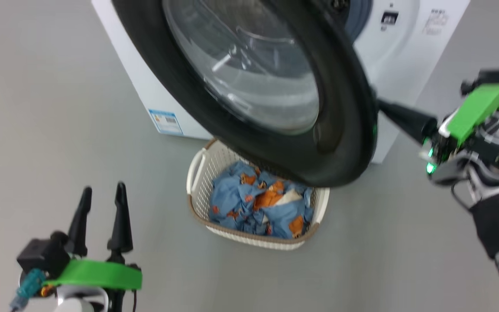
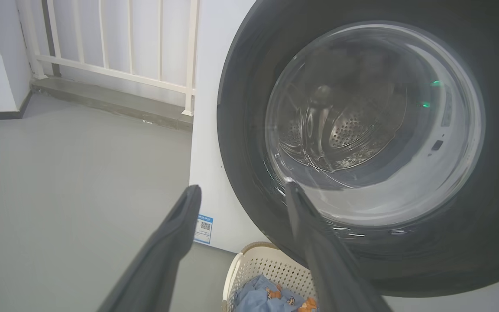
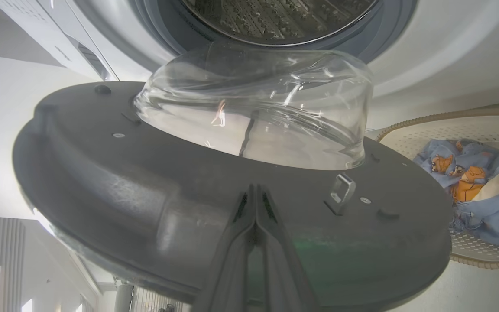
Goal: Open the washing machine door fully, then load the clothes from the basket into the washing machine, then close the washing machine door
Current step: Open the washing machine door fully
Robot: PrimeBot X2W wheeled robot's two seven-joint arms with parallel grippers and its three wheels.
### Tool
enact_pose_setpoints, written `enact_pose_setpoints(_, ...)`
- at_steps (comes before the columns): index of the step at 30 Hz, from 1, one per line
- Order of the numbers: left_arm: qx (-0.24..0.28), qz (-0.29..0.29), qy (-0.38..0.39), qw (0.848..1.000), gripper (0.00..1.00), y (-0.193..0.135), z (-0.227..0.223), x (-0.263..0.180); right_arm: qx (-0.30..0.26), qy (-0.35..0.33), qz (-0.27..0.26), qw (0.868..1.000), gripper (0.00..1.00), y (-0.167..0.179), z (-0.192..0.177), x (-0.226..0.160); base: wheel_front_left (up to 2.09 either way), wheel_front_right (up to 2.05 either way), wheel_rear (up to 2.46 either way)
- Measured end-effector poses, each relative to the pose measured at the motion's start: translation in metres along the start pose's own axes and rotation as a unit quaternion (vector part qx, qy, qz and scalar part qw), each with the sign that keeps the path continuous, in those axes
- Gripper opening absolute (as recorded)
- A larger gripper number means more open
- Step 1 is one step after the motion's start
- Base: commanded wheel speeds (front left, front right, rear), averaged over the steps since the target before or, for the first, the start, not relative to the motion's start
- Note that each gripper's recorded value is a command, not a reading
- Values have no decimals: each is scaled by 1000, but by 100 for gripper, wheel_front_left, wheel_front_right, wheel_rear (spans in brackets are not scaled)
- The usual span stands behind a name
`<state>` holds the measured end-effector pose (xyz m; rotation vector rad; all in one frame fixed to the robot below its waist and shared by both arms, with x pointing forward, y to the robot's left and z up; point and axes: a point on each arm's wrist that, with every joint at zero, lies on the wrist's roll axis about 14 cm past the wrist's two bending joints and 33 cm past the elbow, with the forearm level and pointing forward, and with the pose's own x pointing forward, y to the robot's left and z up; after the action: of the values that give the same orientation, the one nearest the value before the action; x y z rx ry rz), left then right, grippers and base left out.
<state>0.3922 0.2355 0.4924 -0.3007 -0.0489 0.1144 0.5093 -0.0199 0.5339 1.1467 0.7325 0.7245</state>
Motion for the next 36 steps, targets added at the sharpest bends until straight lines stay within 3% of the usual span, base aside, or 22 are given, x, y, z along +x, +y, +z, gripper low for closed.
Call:
enact_pose_setpoints(14, 4, 53, -16, 998, 100, 36, 17, -56, 7, 84, 44, 995, 0, 29, -86, 11, 0, 0, 0)
enact_pose_setpoints(27, 7, 108, -35, 994, 100, 69, 35, -101, 13, 187, 76, 979, 0, 49, -168, 29, 0, 0, 0)
enact_pose_setpoints(36, 14, 135, -51, 989, 100, 86, 47, -118, 13, 215, 85, 973, 0, 58, -190, 40, 0, 0, 0)
